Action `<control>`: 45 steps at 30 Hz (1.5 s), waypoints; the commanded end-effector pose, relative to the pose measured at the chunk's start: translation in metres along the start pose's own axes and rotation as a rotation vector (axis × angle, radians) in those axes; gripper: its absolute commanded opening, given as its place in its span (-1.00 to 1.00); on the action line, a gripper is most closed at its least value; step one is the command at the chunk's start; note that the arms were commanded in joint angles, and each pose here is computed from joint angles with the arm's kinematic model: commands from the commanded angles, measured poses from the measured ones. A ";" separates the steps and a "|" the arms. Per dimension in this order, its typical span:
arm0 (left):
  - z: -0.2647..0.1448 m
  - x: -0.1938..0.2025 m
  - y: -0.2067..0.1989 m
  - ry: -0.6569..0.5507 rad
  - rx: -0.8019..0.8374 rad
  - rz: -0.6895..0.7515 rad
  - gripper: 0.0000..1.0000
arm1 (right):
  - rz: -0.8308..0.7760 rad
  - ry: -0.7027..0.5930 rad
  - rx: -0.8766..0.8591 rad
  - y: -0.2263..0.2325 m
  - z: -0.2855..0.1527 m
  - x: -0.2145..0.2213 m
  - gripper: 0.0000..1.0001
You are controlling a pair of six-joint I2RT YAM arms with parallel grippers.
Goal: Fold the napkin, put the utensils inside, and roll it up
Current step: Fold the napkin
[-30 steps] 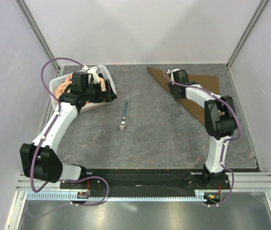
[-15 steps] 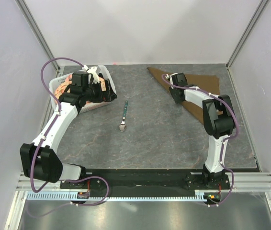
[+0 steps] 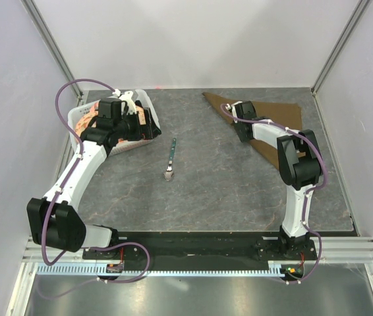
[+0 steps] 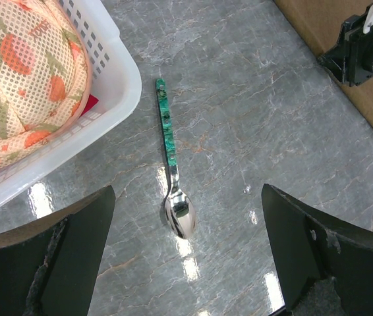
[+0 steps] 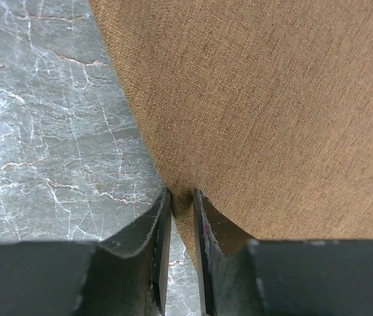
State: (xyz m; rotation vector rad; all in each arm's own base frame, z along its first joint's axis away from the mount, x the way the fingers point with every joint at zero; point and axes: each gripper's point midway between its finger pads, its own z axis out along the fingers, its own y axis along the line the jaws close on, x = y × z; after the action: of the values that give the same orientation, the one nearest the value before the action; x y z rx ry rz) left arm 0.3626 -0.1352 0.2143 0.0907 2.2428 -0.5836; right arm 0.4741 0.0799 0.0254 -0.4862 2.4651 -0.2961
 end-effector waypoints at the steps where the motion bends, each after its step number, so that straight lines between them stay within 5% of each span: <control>1: -0.012 -0.015 -0.013 -0.059 0.049 -0.005 1.00 | -0.075 0.072 -0.001 0.003 0.009 0.027 -0.52; 10: -0.015 -0.017 -0.017 -0.066 0.064 -0.006 1.00 | -0.090 0.086 -0.096 0.032 0.000 0.036 -1.00; 30: -0.042 -0.056 -0.043 -0.168 0.125 -0.017 1.00 | 0.056 0.121 -0.332 0.198 -0.075 0.049 -1.00; 32: -0.044 -0.060 -0.040 -0.187 0.104 -0.015 1.00 | 0.085 0.099 -0.335 0.209 -0.085 0.042 -0.89; 36: -0.045 -0.059 -0.031 -0.198 0.061 -0.002 1.00 | 0.160 -0.030 -0.343 0.223 -0.123 0.001 -0.12; 40: -0.046 -0.055 -0.026 -0.200 0.042 0.001 1.00 | 0.291 -0.129 -0.419 0.248 -0.148 -0.032 0.00; 45: -0.046 -0.049 -0.024 -0.191 0.046 -0.003 1.00 | 0.427 -0.096 -0.475 0.281 -0.142 -0.050 0.02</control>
State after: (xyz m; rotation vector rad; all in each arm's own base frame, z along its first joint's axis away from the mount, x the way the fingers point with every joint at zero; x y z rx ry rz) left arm 0.3612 -0.1353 0.2714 0.0594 2.1012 -0.6299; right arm 0.3276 0.3302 0.0491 -0.3613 2.5097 0.3108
